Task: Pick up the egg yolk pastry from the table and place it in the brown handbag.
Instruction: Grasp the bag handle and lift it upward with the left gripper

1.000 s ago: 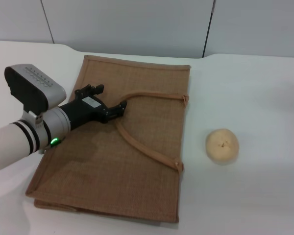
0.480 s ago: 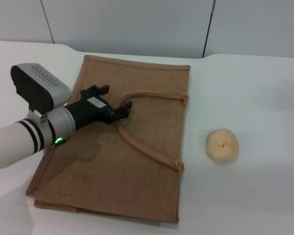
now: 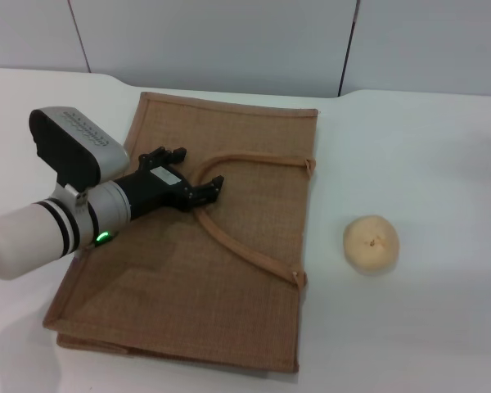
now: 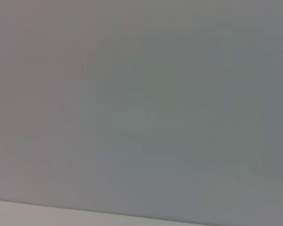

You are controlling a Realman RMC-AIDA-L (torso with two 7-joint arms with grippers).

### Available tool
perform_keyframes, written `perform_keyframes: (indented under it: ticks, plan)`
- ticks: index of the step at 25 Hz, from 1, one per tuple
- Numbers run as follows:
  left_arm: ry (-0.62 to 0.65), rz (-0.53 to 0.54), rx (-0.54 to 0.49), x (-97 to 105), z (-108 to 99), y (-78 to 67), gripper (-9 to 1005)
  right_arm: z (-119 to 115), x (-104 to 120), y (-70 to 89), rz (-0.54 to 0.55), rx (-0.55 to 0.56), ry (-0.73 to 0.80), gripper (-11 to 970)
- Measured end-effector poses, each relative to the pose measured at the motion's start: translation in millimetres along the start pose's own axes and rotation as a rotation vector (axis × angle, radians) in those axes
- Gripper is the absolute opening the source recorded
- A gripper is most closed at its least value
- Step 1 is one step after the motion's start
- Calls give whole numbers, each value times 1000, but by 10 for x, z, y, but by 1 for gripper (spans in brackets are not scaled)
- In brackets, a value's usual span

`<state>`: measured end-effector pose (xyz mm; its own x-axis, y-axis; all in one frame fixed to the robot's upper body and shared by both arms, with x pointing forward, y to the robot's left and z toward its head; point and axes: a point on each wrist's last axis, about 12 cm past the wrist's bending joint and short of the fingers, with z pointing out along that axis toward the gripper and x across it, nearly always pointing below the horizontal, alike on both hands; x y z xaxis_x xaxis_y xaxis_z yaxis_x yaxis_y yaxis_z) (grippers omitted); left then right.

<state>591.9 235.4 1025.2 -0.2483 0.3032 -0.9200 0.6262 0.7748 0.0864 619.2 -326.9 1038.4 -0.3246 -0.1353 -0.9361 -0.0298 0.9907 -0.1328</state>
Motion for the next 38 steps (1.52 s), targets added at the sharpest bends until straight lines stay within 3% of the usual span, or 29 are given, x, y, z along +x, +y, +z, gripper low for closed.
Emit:
perform_keyframes:
  ticks: [16,22,27,38]
  plan:
    - [20,-5,-4,6,19,2,876,16,-26,20,-1,-5,-4,877]
    - [45,-2,-5,3,47,1,733,20,-32,23,-1,-6,-5,876]
    - [63,-10,9,-19,84,-17,738,23,-39,26,-1,-6,-7,876]
    - [63,-21,5,-30,94,-14,637,21,-30,29,0,-7,-4,876]
